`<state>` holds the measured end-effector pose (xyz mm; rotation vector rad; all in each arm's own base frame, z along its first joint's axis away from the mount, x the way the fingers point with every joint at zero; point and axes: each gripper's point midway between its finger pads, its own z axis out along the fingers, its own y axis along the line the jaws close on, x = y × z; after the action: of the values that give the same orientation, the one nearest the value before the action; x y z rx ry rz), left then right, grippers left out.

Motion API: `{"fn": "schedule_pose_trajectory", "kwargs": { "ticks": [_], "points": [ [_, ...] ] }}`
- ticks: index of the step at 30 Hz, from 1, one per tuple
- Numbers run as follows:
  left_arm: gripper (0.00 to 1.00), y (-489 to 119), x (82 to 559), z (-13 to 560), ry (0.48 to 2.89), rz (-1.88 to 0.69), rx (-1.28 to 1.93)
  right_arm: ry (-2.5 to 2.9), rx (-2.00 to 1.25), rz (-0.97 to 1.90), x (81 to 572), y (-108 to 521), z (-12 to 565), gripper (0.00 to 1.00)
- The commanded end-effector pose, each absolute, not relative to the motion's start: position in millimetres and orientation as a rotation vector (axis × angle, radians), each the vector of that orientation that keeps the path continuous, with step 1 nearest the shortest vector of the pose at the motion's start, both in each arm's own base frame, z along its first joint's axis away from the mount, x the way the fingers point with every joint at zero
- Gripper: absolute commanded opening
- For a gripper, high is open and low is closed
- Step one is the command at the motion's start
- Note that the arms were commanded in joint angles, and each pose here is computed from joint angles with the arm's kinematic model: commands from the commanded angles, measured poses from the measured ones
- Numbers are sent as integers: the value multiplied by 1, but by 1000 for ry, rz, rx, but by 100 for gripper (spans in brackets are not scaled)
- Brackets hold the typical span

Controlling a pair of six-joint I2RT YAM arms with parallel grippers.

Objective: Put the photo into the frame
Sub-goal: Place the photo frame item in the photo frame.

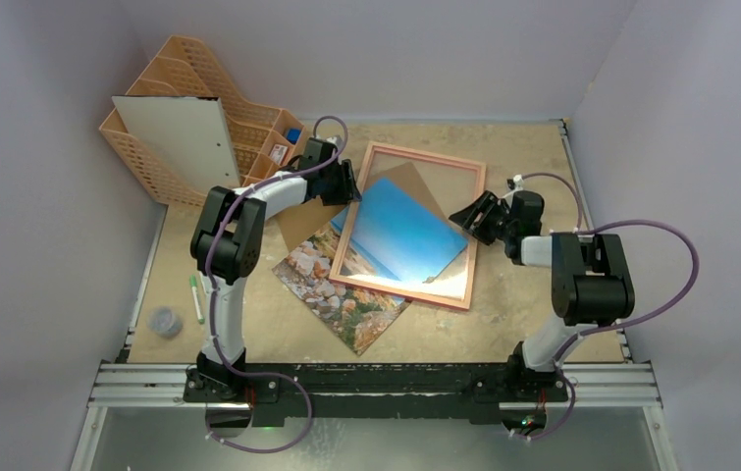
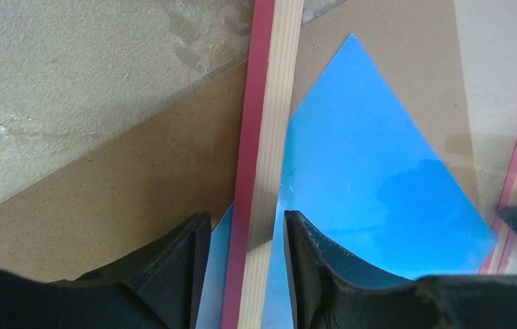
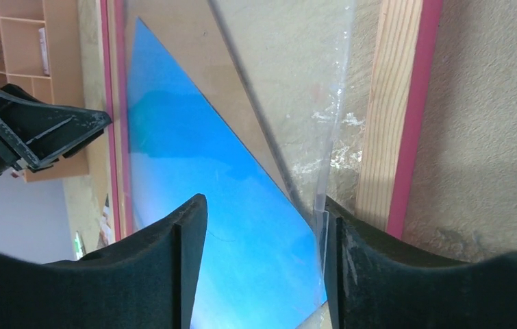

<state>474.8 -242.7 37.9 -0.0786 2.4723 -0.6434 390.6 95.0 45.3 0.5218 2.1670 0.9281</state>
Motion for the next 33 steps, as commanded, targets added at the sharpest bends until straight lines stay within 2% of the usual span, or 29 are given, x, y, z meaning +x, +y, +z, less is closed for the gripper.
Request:
{"fn": "schedule_pose_trajectory", "kwargs": {
  "ticks": [1,4,9,25,33],
  "points": [
    [46,-238,480,43,2465,-598,-88,2223,493,828,391,86,53,64],
    [46,-238,480,42,2466,-599,-89,2263,498,797,386,83,54,69],
    [46,-240,479,41,2468,-615,-87,2305,495,777,379,82,57,71],
    [50,-245,480,48,2461,-653,-62,2303,572,571,366,55,73,72],
    [54,-248,479,49,2462,-672,-48,2295,612,417,383,33,63,71]
  ]
}}
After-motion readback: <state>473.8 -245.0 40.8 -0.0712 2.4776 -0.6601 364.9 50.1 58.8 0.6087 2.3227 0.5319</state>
